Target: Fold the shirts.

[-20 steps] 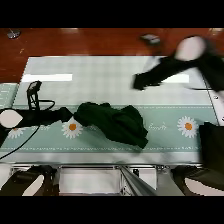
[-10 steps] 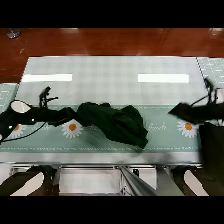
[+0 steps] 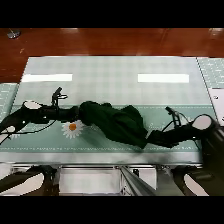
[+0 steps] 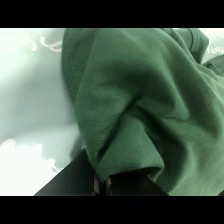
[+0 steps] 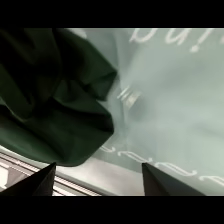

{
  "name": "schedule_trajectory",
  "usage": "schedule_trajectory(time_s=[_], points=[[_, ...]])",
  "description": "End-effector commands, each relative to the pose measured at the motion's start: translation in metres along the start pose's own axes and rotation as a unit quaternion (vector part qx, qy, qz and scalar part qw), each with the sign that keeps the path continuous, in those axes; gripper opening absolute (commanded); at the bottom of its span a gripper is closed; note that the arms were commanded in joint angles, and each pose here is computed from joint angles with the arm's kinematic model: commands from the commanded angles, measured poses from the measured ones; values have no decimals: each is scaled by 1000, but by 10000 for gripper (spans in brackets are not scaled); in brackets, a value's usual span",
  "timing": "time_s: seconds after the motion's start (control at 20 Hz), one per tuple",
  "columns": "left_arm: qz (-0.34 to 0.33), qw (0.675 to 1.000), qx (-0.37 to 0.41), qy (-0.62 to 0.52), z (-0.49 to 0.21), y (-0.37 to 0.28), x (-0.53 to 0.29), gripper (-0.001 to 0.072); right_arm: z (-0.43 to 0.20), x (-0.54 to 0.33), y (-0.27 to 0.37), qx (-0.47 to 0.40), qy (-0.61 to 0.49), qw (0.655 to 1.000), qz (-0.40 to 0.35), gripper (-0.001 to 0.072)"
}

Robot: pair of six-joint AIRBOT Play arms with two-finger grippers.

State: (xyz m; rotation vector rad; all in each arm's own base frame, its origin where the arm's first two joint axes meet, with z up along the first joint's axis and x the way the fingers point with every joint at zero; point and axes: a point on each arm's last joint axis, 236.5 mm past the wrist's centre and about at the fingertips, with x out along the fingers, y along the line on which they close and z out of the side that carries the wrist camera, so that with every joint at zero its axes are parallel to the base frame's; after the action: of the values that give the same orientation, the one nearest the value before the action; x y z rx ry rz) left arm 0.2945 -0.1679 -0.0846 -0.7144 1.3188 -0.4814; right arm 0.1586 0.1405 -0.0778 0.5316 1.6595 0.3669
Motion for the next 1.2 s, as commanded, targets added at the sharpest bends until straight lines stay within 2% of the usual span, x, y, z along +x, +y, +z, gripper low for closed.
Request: schedule_trajectory(time_s=[0.0,0.3,0.35,0.4,0.45,0.5,0.6,0.7,0.8,0.95,1.05,1.15], points=[[-12,1000,1,3,0,-6,2,23,-12,26,6,-8,39,999,-8,620],[-30,999,-14,-2,2,-14,1,23,20,41,45,22,1,997,79,619],[-35,999,-19,-5,4,-16,1,23,25,41,52,20,0,996,92,601],[-41,999,-23,-8,5,-19,1,23,30,41,57,10,-2,995,100,435],[-44,999,-22,-11,8,-21,0,23,35,39,61,-3,-4,995,103,163],[-49,999,-13,-14,11,-27,-3,23,41,33,67,-32,-11,994,106,27],[-97,995,11,-26,27,-65,-25,23,63,8,81,-97,-32,991,90,27],[-170,978,91,-82,60,-132,-79,22,102,-44,94,-172,-73,982,28,27],[-184,947,189,-183,96,-198,-156,21,153,-138,132,-228,-179,957,-18,27],[-164,888,298,-311,113,-279,-273,21,173,-294,215,-299,-358,884,-29,27],[-121,855,341,-371,101,-315,-337,21,139,-376,262,-350,-437,828,-21,27],[-63,810,390,-434,74,-344,-394,21,88,-434,292,-389,-496,776,-12,27]])
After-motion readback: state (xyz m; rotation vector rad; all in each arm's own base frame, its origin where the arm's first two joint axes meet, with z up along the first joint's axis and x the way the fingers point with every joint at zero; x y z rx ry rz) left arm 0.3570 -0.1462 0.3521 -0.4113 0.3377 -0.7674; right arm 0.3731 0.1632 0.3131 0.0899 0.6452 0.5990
